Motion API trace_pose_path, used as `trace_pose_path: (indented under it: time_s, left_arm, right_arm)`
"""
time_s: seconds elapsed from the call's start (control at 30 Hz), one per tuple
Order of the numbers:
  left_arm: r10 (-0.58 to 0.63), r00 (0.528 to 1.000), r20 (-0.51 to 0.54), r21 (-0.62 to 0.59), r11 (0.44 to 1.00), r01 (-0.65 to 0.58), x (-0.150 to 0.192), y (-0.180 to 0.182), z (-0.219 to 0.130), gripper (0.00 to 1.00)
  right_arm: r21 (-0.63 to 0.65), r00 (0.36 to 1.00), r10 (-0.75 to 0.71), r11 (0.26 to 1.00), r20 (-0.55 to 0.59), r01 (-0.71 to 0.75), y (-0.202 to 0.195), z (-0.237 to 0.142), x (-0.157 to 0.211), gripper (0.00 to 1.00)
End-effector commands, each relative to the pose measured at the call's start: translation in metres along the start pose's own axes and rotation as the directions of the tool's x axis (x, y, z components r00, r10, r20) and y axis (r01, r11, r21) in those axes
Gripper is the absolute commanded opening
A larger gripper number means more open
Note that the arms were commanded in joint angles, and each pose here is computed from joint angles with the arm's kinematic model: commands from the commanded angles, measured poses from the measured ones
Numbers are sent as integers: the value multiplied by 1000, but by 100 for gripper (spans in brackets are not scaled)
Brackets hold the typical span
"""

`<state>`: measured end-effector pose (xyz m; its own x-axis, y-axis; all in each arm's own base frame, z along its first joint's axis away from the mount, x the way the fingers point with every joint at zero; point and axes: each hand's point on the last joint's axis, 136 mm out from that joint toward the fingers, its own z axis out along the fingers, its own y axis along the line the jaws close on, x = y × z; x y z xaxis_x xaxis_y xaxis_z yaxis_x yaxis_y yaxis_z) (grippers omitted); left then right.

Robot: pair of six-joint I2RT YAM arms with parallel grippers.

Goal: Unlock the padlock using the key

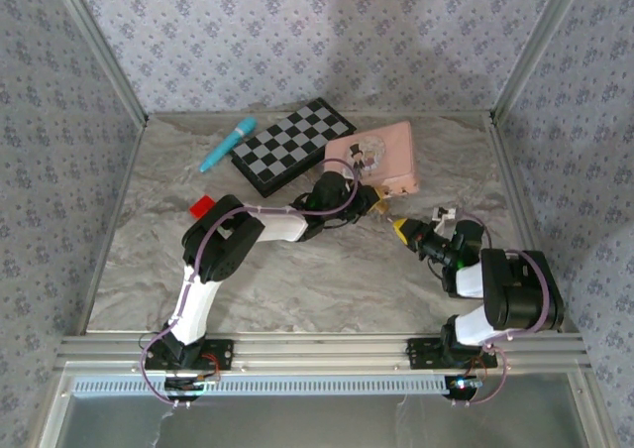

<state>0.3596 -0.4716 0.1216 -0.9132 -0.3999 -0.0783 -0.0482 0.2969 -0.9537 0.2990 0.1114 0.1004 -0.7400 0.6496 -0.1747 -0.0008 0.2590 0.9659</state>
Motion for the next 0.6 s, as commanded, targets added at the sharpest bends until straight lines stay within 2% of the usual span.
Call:
trace_pose_path:
  time_s: [0.0,0.3,0.47,0.57]
  left_arm:
    - [18,1000,4,143,990,-18,-3,-50,-1,0]
    - [22,999,-33,194,981,-15,1,-61,-3,0]
    - [18,999,-51,213,977,-7,3,-65,-3,0]
    - [21,998,-60,221,975,-7,5,-67,-4,0]
  right_arm:
    - [9,986,-167,986,2,167,4,-2,4,0]
    - [131,893,-450,886,16,444,22,-13,-1,0]
    - [142,860,-510,854,33,501,35,-23,-2,0]
    - [172,868,-497,857,29,485,34,-26,-5,0]
